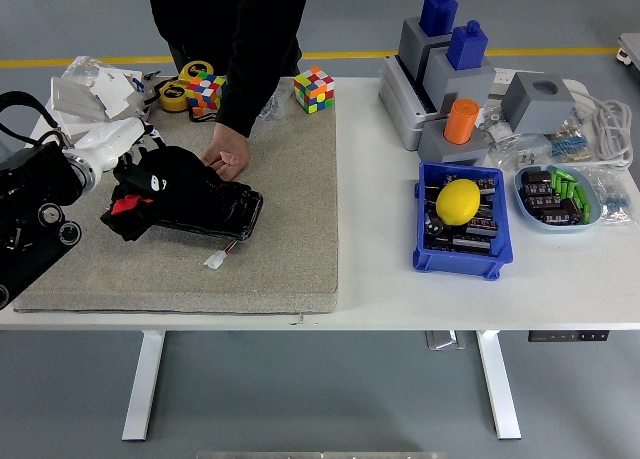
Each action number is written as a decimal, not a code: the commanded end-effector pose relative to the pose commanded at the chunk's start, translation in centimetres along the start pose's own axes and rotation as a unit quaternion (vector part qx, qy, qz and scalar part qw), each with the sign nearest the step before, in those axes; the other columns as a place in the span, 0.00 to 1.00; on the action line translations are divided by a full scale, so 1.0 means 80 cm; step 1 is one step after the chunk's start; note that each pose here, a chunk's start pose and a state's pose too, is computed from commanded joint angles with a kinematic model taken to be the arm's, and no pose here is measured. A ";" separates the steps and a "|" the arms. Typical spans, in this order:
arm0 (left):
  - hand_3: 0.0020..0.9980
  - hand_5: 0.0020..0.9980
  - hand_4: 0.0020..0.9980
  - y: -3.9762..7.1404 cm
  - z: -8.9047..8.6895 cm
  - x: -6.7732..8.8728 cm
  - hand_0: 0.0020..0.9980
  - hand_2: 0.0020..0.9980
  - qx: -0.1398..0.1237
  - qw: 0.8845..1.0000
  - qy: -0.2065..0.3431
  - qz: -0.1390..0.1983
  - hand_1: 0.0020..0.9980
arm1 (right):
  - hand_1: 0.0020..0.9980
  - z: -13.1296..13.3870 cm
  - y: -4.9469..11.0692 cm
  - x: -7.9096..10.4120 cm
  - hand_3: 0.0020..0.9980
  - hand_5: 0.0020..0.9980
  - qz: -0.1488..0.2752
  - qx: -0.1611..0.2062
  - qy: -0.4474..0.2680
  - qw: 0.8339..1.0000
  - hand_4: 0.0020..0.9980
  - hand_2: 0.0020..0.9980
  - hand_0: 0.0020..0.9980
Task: Pick the rag up,wipe the panel,place it on the desk
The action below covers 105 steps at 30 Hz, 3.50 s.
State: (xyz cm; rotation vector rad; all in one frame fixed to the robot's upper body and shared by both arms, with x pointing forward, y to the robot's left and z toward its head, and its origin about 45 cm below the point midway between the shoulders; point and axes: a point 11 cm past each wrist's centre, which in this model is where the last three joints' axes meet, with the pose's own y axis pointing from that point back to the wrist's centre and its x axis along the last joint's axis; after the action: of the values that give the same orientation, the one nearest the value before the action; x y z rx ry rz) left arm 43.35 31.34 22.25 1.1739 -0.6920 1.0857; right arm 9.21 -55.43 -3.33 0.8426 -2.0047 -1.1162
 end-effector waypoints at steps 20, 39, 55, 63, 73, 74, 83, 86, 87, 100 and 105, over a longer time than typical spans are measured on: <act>0.59 0.08 0.69 0.015 0.075 -0.041 0.26 0.38 -0.072 0.997 -0.028 -0.032 0.18 | 0.68 -0.002 0.000 0.003 0.62 0.56 0.003 0.002 0.000 1.000 1.00 0.68 0.73; 0.59 0.09 0.69 0.018 0.096 -0.049 0.26 0.38 -0.090 0.994 -0.040 -0.040 0.18 | 0.68 -0.001 0.000 0.003 0.62 0.56 0.003 0.001 0.002 1.000 1.00 0.68 0.73; 0.59 0.09 0.70 0.014 0.064 -0.027 0.26 0.38 -0.062 0.997 -0.032 -0.024 0.18 | 0.67 0.000 0.000 0.002 0.62 0.56 0.003 0.000 0.001 1.000 1.00 0.68 0.74; 0.59 0.09 0.70 0.011 0.045 -0.030 0.26 0.38 -0.043 0.998 -0.035 -0.026 0.18 | 0.67 0.002 0.000 0.003 0.62 0.56 0.003 -0.002 -0.001 1.000 1.00 0.68 0.73; 0.59 0.09 0.70 0.008 0.024 -0.023 0.26 0.38 -0.024 0.999 -0.031 -0.019 0.18 | 0.67 0.002 0.000 0.003 0.62 0.56 0.003 -0.004 -0.002 1.000 1.00 0.68 0.73; 0.59 0.09 0.70 0.008 0.023 -0.022 0.26 0.38 -0.023 0.999 -0.032 -0.018 0.18 | 0.67 0.002 0.000 0.004 0.62 0.56 0.004 -0.004 -0.001 1.000 1.00 0.68 0.73; 0.59 0.09 0.70 0.008 0.010 -0.011 0.26 0.38 -0.011 0.999 -0.031 -0.008 0.18 | 0.67 0.001 0.000 0.001 0.62 0.56 0.001 -0.003 -0.001 1.000 1.00 0.68 0.73; 0.59 0.09 0.70 0.007 0.001 -0.007 0.26 0.38 -0.003 1.000 -0.029 -0.005 0.18 | 0.67 0.000 0.000 0.000 0.62 0.56 0.001 -0.003 -0.001 1.000 1.00 0.68 0.73; 0.59 0.09 0.70 0.007 -0.002 -0.005 0.26 0.38 0.001 1.000 -0.031 -0.004 0.18 | 0.67 0.000 0.000 0.000 0.62 0.56 0.001 -0.003 -0.001 1.000 1.00 0.68 0.73; 0.59 0.09 0.70 0.010 -0.043 0.013 0.27 0.38 0.037 0.999 -0.028 0.012 0.18 | 0.67 0.002 0.000 0.002 0.62 0.56 0.001 -0.006 -0.004 1.000 1.00 0.68 0.73; 0.59 0.10 0.70 0.012 -0.062 0.018 0.26 0.38 0.054 0.998 -0.025 0.015 0.18 | 0.67 0.002 0.000 0.002 0.62 0.56 0.002 -0.006 -0.004 1.000 1.00 0.68 0.73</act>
State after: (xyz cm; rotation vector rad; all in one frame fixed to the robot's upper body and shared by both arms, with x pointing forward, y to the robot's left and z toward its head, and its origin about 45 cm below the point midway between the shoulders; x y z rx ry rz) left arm 42.50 36.54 22.46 1.2902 -0.6998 1.1334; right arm 8.98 -55.47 -3.35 0.8295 -2.0023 -1.1309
